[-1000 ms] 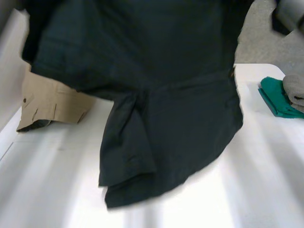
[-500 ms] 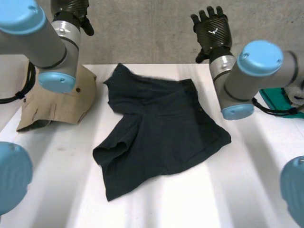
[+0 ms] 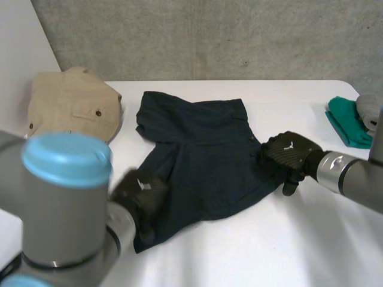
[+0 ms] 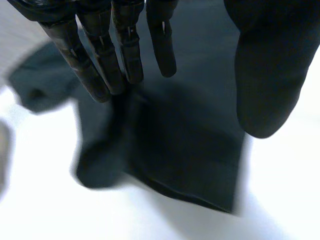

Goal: Fold the laundry.

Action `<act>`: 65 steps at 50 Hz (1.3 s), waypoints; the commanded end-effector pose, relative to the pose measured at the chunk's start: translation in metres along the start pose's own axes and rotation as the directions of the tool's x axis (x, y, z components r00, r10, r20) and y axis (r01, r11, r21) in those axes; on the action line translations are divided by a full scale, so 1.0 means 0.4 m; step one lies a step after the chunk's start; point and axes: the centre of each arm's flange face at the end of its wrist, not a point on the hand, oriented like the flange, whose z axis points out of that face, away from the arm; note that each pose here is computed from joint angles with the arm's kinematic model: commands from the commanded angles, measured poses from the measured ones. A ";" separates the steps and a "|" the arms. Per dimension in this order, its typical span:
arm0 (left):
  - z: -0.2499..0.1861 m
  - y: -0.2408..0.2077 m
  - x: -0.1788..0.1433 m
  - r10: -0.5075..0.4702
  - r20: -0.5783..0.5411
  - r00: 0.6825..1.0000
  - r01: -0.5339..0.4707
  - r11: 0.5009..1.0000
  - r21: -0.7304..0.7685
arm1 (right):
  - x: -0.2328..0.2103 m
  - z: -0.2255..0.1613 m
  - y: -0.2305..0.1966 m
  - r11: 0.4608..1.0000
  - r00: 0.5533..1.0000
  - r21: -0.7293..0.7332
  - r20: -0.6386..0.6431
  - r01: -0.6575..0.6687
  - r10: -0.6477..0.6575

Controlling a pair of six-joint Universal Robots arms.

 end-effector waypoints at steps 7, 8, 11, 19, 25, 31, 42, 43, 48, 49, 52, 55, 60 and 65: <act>0.081 0.059 0.046 -0.031 0.006 1.000 0.031 0.998 -0.062 | -0.047 0.085 0.057 0.991 0.997 0.133 -0.075 0.024 -0.014; 0.087 0.059 0.040 -0.026 0.018 0.999 0.028 0.998 -0.063 | -0.054 0.087 0.056 0.990 0.997 0.136 -0.070 0.025 -0.015; 0.108 0.062 0.023 -0.009 0.060 0.998 0.013 0.998 -0.067 | -0.069 0.095 0.056 0.989 0.998 0.142 -0.065 0.034 -0.025; 0.140 0.063 0.007 0.066 0.161 0.985 -0.062 0.998 -0.029 | -0.068 0.113 0.074 0.992 0.995 0.112 -0.092 0.054 -0.043; 0.144 0.071 0.018 0.109 0.163 0.981 -0.106 0.994 -0.027 | -0.049 0.102 0.067 0.993 0.993 0.110 -0.114 0.030 -0.018; 0.151 0.078 0.026 0.138 0.176 0.975 -0.134 0.990 -0.034 | -0.036 0.069 0.042 0.995 0.993 0.103 -0.117 -0.016 0.028; 0.074 -0.027 -0.057 0.091 0.296 0.951 -0.126 0.987 0.099 | -0.013 -0.056 -0.055 0.999 0.995 0.037 -0.088 -0.036 0.039; 0.055 -0.049 -0.068 0.075 0.304 0.950 -0.121 0.984 0.133 | -0.005 -0.068 -0.069 0.999 0.995 0.042 -0.097 -0.022 0.026; -0.115 -0.188 -0.156 -0.023 0.352 0.936 -0.108 0.931 0.348 | 0.055 -0.158 -0.176 0.995 0.979 0.095 -0.203 0.032 -0.012; -0.143 -0.207 -0.167 -0.035 0.358 0.933 -0.111 0.919 0.377 | 0.064 -0.172 -0.193 0.994 0.975 0.106 -0.222 0.037 -0.013; -0.249 -0.266 -0.200 -0.064 0.364 0.929 -0.127 0.870 0.476 | 0.102 -0.229 -0.254 0.988 0.956 0.147 -0.292 0.037 0.008; -0.321 -0.300 -0.222 -0.069 0.357 0.932 -0.139 0.840 0.525 | 0.133 -0.269 -0.299 0.984 0.944 0.180 -0.326 0.009 0.051; -0.272 -0.312 -0.254 -0.046 0.348 0.936 -0.129 0.877 0.463 | 0.149 -0.276 -0.324 0.984 0.949 0.173 -0.303 -0.042 0.094; -0.076 -0.293 -0.289 -0.019 0.314 0.949 -0.094 0.935 0.341 | 0.126 -0.199 -0.300 0.991 0.970 0.103 -0.219 -0.085 0.106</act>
